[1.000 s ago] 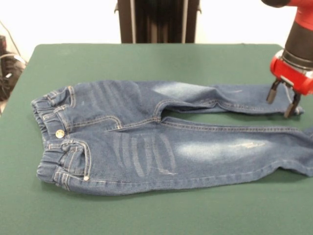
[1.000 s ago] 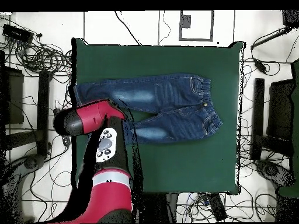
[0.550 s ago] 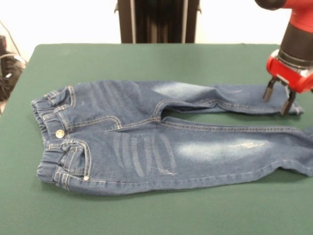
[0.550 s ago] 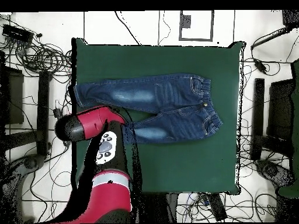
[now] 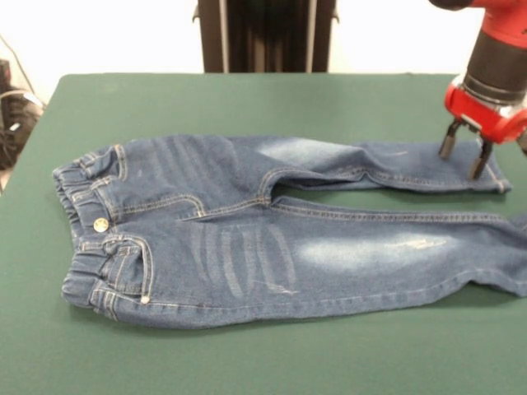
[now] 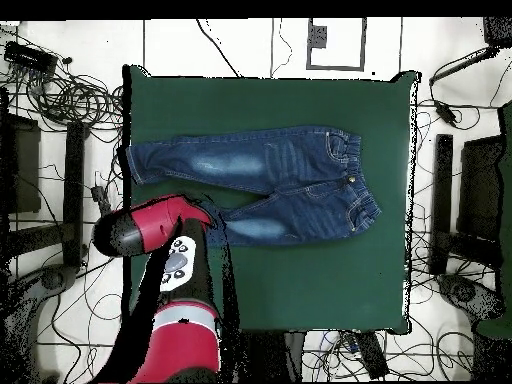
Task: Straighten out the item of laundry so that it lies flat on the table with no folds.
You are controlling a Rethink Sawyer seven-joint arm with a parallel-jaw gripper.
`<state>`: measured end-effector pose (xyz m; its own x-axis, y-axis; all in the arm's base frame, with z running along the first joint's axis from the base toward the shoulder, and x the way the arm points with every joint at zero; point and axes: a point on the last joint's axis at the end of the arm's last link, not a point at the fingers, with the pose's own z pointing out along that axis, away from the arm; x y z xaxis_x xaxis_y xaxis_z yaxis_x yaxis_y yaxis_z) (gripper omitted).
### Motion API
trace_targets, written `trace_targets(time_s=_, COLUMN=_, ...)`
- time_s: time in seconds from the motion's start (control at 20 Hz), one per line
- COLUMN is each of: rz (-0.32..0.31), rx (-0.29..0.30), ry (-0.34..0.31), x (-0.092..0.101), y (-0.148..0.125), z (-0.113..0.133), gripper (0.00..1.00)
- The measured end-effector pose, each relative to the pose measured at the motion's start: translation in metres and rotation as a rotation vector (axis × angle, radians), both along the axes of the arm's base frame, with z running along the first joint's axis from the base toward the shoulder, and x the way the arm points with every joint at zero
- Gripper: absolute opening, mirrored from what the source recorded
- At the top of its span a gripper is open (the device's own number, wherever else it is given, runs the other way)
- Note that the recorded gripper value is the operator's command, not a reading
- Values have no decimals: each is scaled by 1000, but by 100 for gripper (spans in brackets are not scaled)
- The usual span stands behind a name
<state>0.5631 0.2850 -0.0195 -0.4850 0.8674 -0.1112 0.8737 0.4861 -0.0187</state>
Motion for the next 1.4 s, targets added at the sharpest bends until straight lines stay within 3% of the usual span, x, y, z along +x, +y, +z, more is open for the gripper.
trace_targets(time_s=0.65, rz=55, rx=6, ry=12, x=-32, y=28, z=-26, gripper=100)
trace_targets(time_s=1.4, rz=62, rx=-13, ry=-1, x=-31, y=34, z=-26, gripper=100)
